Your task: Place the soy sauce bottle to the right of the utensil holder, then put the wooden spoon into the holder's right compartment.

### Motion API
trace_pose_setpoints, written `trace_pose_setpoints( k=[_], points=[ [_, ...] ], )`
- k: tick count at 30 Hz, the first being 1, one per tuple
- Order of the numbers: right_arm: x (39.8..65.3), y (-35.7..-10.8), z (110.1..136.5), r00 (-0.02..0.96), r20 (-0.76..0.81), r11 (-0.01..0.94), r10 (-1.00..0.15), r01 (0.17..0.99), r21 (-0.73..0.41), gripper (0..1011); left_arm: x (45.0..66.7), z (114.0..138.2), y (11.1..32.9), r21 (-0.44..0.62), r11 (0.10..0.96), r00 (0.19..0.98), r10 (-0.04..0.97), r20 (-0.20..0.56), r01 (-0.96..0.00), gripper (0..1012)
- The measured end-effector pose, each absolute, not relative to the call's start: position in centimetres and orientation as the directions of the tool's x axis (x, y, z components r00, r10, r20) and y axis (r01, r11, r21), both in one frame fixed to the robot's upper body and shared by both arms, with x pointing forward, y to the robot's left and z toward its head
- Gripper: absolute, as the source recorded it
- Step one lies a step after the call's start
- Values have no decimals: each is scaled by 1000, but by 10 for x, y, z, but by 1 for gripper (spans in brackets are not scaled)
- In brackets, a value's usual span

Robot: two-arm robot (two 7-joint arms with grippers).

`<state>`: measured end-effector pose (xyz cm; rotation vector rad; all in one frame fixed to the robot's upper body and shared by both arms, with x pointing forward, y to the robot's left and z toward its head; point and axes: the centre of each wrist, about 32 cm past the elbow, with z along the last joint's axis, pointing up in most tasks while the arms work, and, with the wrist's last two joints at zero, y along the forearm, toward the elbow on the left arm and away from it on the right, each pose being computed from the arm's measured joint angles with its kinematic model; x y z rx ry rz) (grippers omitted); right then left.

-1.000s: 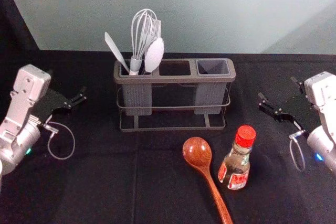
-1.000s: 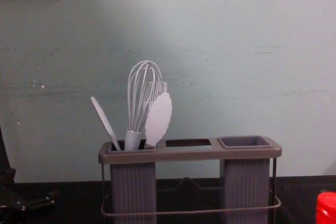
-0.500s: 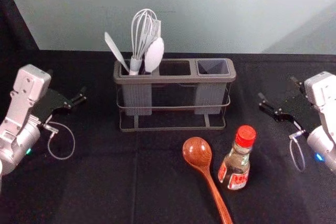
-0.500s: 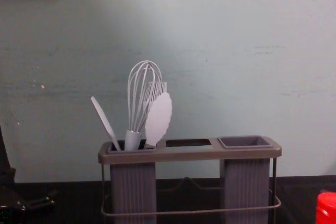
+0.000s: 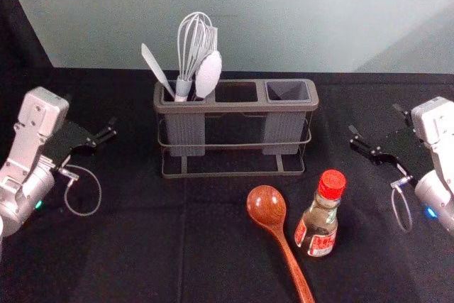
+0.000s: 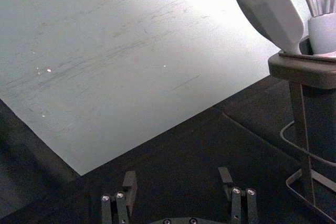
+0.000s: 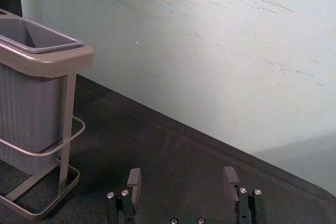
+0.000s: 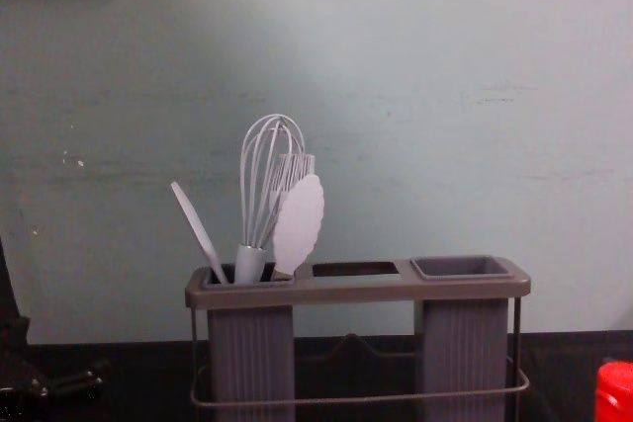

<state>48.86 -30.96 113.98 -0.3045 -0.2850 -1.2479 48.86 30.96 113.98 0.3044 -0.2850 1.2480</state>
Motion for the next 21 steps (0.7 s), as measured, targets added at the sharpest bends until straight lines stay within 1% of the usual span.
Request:
trace_pose_setpoints(
  k=[21],
  points=[
    [489,-310,1140,292,374,287,-880,955,-70,1003,489,1140,310,70,287,292,880,374,-955,1011]
  ],
)
